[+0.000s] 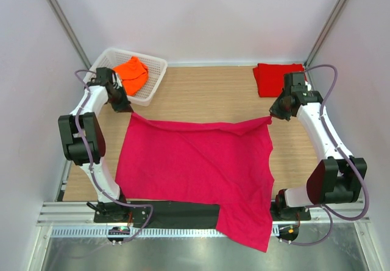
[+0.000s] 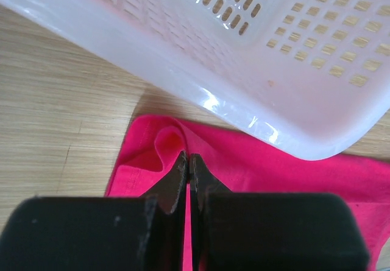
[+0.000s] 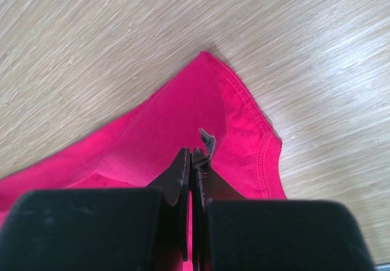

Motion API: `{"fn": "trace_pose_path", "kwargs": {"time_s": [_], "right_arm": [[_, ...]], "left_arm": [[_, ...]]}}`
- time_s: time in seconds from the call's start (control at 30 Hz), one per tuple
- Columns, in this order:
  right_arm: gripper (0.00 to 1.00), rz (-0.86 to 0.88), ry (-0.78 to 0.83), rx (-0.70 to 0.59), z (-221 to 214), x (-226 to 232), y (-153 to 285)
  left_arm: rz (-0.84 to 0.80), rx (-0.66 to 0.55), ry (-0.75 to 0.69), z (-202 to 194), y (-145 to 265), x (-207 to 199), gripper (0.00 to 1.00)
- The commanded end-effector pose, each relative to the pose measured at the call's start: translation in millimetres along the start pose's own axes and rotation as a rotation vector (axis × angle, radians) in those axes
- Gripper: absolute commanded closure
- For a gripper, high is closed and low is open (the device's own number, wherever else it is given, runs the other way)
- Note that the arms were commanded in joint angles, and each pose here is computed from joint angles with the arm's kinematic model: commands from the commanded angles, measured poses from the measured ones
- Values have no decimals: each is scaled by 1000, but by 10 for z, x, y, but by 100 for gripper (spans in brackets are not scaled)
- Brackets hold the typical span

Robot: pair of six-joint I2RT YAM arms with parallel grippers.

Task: Fold and stack the t-shirts
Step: Fold the tshirt

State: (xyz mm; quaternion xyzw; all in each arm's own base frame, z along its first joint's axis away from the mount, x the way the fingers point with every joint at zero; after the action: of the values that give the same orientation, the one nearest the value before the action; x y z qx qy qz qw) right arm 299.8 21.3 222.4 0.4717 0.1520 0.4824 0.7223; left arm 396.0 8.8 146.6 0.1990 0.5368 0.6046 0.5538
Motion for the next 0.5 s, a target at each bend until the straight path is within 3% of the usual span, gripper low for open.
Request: {"fn": "trace_pose_path", "kwargs": {"time_s": [0.0, 0.23, 0.47], "right_arm": [[99, 50, 23, -48, 142, 72, 203], [99, 66, 9, 47, -37, 34, 286], [99, 21, 9, 131, -382, -183, 302]], "left_arm": [[-75, -80, -59, 119, 206, -169, 100], [-67, -42, -18, -56, 351, -178, 100], [52, 30, 4, -302, 367, 6, 100]]}}
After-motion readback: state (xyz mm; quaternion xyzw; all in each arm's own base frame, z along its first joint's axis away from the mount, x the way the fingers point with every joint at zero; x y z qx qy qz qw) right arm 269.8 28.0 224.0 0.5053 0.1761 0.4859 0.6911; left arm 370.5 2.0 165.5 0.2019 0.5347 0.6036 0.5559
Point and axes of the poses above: each gripper's point midway between its finger pads, its own y axis back along the fingers, its own x axis along the line the jaws close on, z = x × y, the point moved 7 cm from there along y, back along the fingers, and after that the axes turned 3 degrees about y, right-handed, at the moved point
